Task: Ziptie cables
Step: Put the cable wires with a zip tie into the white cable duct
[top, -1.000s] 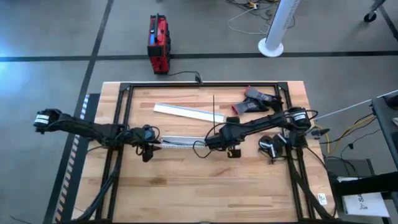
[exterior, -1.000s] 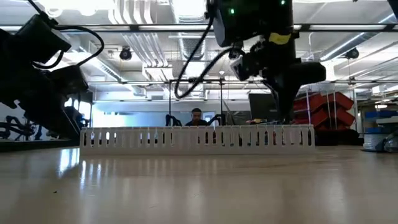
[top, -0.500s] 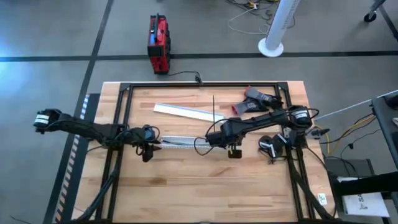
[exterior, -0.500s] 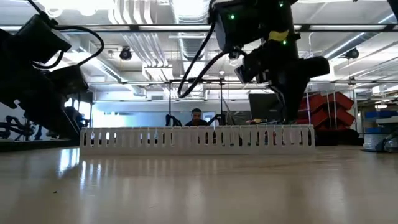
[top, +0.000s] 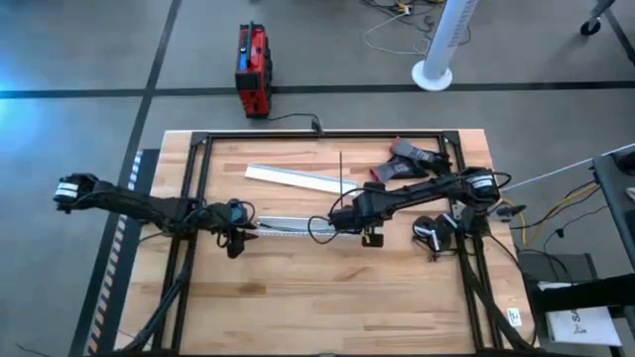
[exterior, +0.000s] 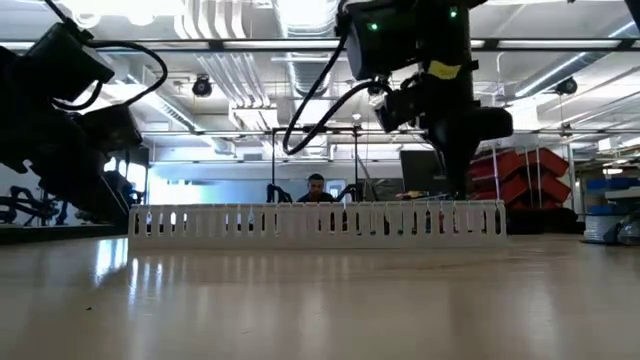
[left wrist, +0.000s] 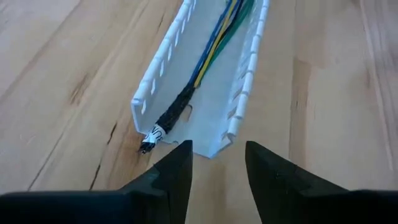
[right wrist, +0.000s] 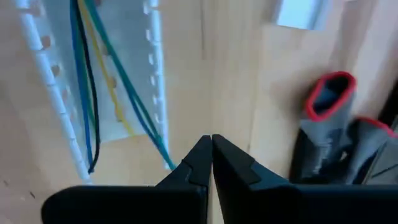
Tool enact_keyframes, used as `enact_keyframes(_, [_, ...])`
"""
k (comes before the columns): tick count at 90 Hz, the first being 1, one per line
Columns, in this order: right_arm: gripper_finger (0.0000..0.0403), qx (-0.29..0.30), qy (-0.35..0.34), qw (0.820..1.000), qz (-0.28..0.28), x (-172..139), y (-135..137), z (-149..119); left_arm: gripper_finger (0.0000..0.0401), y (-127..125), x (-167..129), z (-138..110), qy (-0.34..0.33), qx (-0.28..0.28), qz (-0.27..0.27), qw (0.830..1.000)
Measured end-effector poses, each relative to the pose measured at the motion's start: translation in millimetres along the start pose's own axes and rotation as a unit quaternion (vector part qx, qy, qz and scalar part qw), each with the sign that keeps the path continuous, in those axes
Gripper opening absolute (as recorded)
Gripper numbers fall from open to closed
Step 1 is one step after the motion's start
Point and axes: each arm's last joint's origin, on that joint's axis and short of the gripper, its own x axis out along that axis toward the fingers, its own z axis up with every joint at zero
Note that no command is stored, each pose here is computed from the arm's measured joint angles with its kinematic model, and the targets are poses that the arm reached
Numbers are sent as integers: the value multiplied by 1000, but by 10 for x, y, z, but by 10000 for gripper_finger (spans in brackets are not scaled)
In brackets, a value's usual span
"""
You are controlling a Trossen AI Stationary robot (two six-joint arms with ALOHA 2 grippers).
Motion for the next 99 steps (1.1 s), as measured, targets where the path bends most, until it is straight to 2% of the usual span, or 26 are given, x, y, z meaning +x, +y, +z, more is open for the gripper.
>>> enact_keyframes(16, [0,-1,32,999,39,124,31,-30,130,0,0,0,0,0,0,1000])
enact_keyframes(47, [0,-8,10,997,82,-5,236,-64,130,0,0,0,0,0,0,1000])
enact_keyframes(63, [0,-18,-7,996,85,-39,327,-60,130,-1,0,0,0,0,0,1000])
enact_keyframes(99, [0,-13,-15,995,96,-74,343,-40,130,0,0,0,0,0,0,1000])
